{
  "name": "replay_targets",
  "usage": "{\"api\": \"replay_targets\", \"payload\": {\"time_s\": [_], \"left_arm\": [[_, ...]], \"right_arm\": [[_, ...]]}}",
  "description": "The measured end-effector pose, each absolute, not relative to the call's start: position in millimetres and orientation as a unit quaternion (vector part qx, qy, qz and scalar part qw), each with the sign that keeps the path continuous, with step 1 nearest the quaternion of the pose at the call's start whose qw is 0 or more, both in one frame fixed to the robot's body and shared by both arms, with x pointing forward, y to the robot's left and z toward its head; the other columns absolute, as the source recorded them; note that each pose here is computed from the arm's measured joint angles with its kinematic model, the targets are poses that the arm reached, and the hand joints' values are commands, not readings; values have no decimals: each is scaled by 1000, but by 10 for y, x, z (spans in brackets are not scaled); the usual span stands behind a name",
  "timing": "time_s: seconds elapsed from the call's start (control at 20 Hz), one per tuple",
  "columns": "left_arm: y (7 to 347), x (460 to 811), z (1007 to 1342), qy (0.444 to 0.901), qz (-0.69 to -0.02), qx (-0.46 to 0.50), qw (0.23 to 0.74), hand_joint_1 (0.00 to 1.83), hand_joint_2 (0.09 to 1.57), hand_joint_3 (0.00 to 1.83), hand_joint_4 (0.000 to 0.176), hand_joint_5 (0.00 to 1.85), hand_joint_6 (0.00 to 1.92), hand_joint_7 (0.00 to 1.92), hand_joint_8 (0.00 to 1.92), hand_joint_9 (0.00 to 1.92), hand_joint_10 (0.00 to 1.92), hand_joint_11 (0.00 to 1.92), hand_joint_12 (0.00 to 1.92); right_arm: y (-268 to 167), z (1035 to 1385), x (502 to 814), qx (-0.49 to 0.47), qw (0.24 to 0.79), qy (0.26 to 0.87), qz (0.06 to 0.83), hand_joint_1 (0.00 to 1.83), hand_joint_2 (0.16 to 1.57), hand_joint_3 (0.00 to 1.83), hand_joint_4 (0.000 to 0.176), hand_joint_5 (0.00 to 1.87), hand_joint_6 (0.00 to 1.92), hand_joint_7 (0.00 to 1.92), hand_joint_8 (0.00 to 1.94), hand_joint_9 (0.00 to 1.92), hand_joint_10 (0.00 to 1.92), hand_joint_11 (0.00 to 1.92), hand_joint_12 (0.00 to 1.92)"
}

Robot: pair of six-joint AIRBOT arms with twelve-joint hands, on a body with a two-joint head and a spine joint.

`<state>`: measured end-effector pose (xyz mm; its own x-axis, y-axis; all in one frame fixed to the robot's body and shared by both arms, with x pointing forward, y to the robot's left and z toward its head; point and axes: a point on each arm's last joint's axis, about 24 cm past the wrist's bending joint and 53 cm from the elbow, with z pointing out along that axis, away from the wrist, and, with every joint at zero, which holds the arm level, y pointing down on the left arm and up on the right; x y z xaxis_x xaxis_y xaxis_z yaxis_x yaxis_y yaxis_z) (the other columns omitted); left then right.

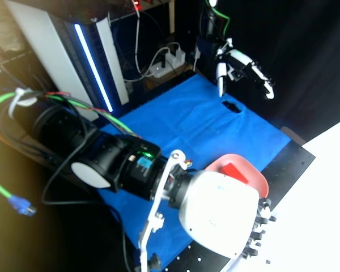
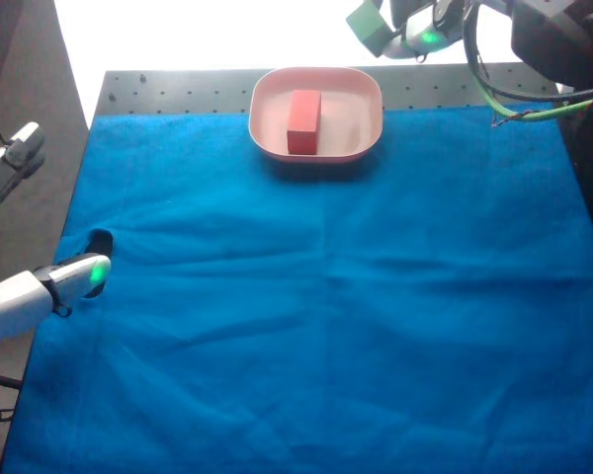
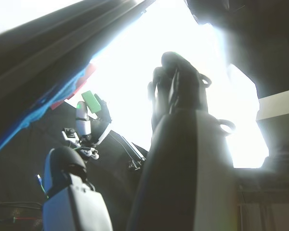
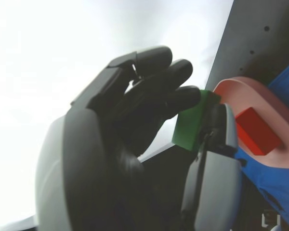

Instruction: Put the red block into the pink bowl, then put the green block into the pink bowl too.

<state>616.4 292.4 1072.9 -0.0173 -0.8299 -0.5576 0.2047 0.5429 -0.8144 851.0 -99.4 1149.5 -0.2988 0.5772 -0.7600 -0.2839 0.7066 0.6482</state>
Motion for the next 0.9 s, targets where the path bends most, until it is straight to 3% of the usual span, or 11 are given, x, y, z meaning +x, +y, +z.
{"api": "replay_targets", "payload": {"time_s": [0.05, 0.1, 0.15, 0.25, 0.3, 0.35, 0.5, 0.55, 0.65, 0.75, 0.9], "left_arm": [[2923, 6164, 10732, 591, -399, -264, 650, 911, 937, 2, 0, 149, 1, 299, 0, 263, 0, 0, 501], [2922, 6162, 10732, 591, -399, -264, 650, 901, 948, 6, 0, 147, 0, 290, 0, 258, 0, 0, 503], [2922, 6160, 10735, 589, -399, -265, 650, 899, 949, 3, 0, 146, 0, 291, 0, 258, 0, 0, 530], [2911, 6155, 10723, 590, -400, -265, 649, 880, 944, 0, 0, 151, 2, 301, 4, 268, 4, 0, 544], [2909, 6155, 10723, 590, -401, -265, 649, 880, 944, 0, 0, 151, 2, 301, 4, 268, 4, 0, 544], [2912, 6154, 10724, 589, -400, -265, 650, 878, 944, 0, 0, 141, 0, 298, 2, 263, 2, 0, 540], [2913, 6154, 10726, 589, -401, -266, 650, 894, 937, 0, 0, 140, 0, 300, 2, 261, 2, 0, 536], [2914, 6154, 10728, 589, -401, -266, 650, 893, 931, 0, 0, 139, 0, 305, 4, 267, 4, 0, 537], [2917, 6154, 10730, 588, -400, -266, 651, 898, 941, 0, 0, 145, 1, 307, 2, 270, 4, 0, 559], [2916, 6154, 10730, 588, -401, -266, 651, 884, 936, 0, 0, 159, 1, 316, 3, 265, 1, 0, 543], [2924, 6155, 10729, 588, -400, -267, 651, 908, 935, 0, 0, 165, 1, 307, 2, 256, 2, 0, 539]], "right_arm": [[-994, 11496, 8510, 103, 583, 716, 369, 1281, 1057, 2, 0, 974, 844, 1239, 681, 1166, 326, 737, 1170], [-994, 11495, 8510, 102, 583, 716, 369, 1162, 923, 0, 0, 819, 117, 1037, 132, 1089, 156, 672, 1124], [-994, 11493, 8510, 103, 583, 717, 369, 1114, 898, 0, 0, 782, 30, 1007, 41, 1052, 91, 624, 1114], [-994, 11498, 8510, 103, 583, 716, 370, 1051, 862, 0, 0, 709, 0, 864, 1, 887, 10, 415, 1059], [-994, 11497, 8510, 103, 583, 716, 370, 1051, 862, 0, 0, 709, 0, 864, 1, 887, 10, 415, 1059], [-992, 11494, 8510, 103, 583, 716, 370, 1000, 852, 0, 49, 655, 0, 766, 0, 775, 0, 294, 1049], [-992, 11496, 8510, 103, 583, 716, 370, 1015, 853, 1, 65, 668, 6, 772, 5, 792, 8, 316, 1122], [-992, 11495, 8510, 103, 583, 716, 370, 1036, 842, 0, 45, 683, 11, 787, 10, 802, 11, 317, 1119], [-992, 11494, 8510, 103, 583, 716, 370, 1022, 845, 0, 49, 690, 12, 806, 15, 815, 16, 320, 1115], [-985, 11494, 8506, 103, 582, 716, 370, 1070, 844, 0, 0, 728, 8, 858, 8, 859, 16, 377, 1046], [-896, 11480, 8463, 100, 576, 717, 378, 1044, 856, 1, 0, 680, 0, 836, 0, 833, 1, 323, 1082]]}}
